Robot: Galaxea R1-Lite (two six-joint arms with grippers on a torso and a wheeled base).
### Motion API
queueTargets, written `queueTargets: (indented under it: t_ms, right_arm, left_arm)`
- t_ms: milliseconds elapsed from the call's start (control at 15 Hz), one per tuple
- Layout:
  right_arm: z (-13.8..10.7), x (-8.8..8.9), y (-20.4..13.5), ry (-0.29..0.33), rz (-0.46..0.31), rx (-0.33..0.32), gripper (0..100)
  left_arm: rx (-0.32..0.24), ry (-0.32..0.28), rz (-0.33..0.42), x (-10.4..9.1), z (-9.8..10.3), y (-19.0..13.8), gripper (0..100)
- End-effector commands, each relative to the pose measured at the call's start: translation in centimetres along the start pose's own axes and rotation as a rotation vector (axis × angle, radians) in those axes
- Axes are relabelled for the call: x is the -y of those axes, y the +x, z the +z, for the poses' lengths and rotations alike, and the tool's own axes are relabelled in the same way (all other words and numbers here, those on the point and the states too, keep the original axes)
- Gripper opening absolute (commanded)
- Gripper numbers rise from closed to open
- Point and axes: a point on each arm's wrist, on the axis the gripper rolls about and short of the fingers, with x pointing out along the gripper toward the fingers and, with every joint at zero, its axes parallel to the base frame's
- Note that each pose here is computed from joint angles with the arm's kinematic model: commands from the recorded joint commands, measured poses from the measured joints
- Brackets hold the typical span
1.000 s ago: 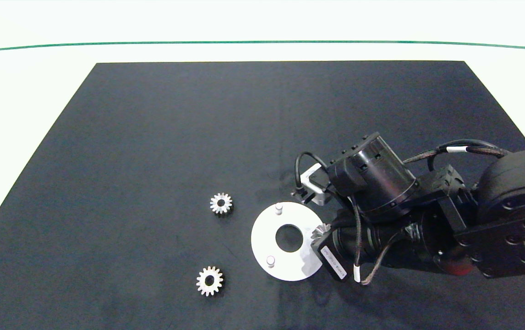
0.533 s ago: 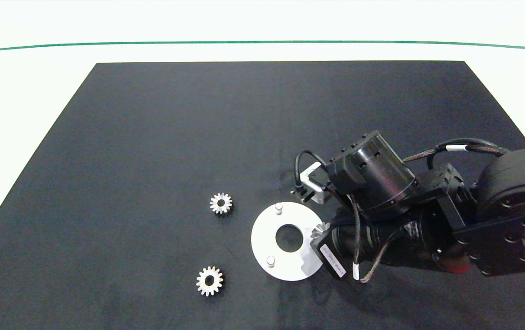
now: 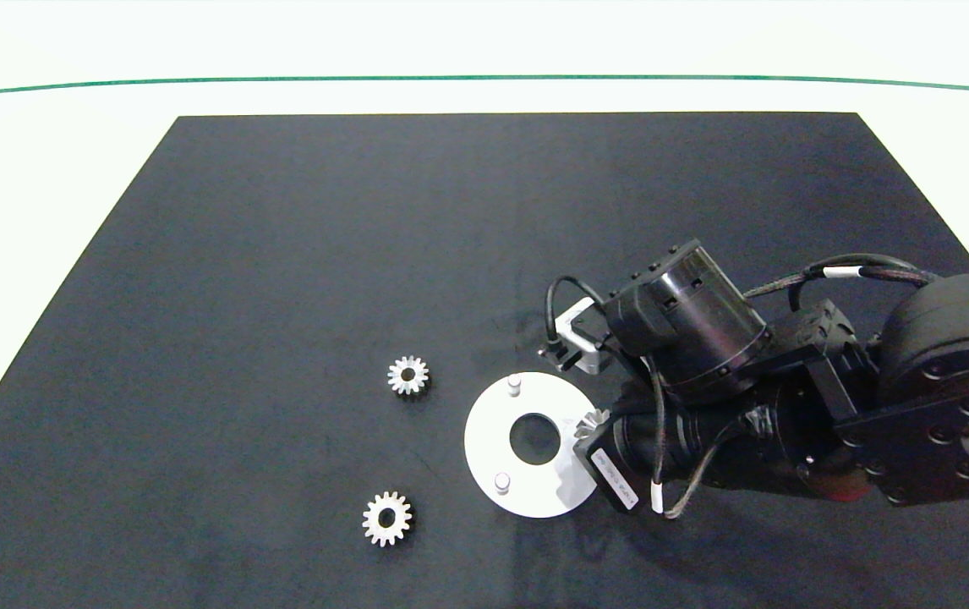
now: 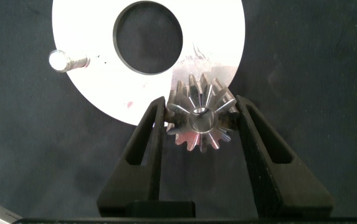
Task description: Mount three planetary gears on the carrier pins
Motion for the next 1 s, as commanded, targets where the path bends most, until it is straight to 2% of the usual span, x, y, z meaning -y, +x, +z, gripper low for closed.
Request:
queueTargets:
  t_ms: [67, 533, 600, 1000]
  right_arm:
    - [-0.04, -0.08, 0.19, -0.003, -0.002, -0.007, 16]
    - [-0.1, 0.0, 0.7, -0.001, -0.005, -0.02, 16]
    - [-0.12, 0.01, 0.66, -0.003, -0.005, -0.02, 100]
    - [-0.13, 0.03, 0.61, -0.003, -0.005, -0.02, 100]
  left_arm:
    - [-0.002, 0.001, -0.001, 0.0, -0.02, 0.0, 100]
    - [-0.004, 0.001, -0.002, 0.01, -0.06, 0.02, 100]
    - [-0.002, 0.001, -0.002, 0.01, -0.02, 0.0, 100]
    - [-0.005, 0.001, -0.001, 0.0, 0.0, 0.04, 100]
